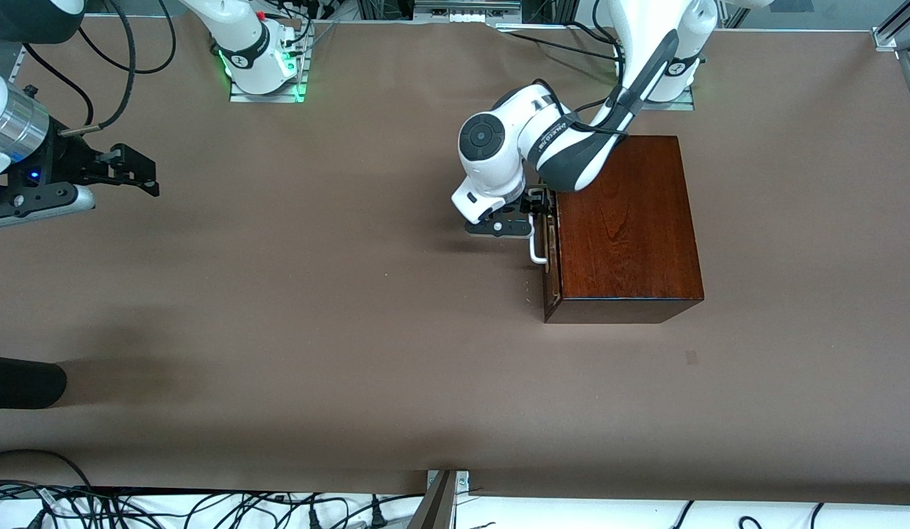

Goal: Open drawer, take yellow block, close drawer

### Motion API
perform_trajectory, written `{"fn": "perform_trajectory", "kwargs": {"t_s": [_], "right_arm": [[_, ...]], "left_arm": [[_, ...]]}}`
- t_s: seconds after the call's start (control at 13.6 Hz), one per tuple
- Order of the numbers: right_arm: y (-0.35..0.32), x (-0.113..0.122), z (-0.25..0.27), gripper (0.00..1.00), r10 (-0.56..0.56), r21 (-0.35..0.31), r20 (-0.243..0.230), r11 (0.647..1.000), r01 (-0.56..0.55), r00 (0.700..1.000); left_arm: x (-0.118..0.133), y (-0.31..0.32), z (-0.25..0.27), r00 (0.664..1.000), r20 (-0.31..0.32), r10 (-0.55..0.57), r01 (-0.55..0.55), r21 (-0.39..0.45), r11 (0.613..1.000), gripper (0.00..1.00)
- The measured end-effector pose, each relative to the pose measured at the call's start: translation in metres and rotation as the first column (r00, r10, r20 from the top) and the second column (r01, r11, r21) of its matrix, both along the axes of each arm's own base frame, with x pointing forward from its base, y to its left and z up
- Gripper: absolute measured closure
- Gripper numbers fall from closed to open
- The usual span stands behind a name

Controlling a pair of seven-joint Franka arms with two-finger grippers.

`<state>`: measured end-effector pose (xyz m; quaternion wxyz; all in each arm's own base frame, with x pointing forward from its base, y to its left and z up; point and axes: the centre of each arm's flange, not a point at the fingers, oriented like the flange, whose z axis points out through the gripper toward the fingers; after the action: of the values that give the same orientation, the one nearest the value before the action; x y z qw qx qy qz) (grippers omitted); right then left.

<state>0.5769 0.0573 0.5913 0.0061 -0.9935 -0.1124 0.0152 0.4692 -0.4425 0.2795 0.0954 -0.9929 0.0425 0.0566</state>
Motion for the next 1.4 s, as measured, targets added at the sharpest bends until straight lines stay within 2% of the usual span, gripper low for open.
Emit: {"fn": "perform_trajectory", "kwargs": {"t_s": [0.51, 1.25, 1.4], "right_arm": [[0.01, -0.003, 0.009, 0.0, 0.017, 0.003, 0.016, 1.0, -0.017, 1.0], [0.01, -0.003, 0.009, 0.0, 0.016, 0.003, 0.017, 1.0, -0.016, 1.0], [0.01, -0.003, 0.01, 0.0, 0.016, 0.003, 0.019, 1.0, -0.016, 1.0]], "left_arm": [[-0.007, -0.037, 0.006, 0.998, 0.06, 0.026, -0.021, -0.081, 0.997, 0.0], [-0.01, -0.074, 0.014, 0.995, 0.082, 0.061, -0.05, -0.136, 0.989, 0.0], [-0.013, -0.078, 0.024, 0.996, 0.07, 0.055, -0.047, -0.117, 0.992, 0.0]]}}
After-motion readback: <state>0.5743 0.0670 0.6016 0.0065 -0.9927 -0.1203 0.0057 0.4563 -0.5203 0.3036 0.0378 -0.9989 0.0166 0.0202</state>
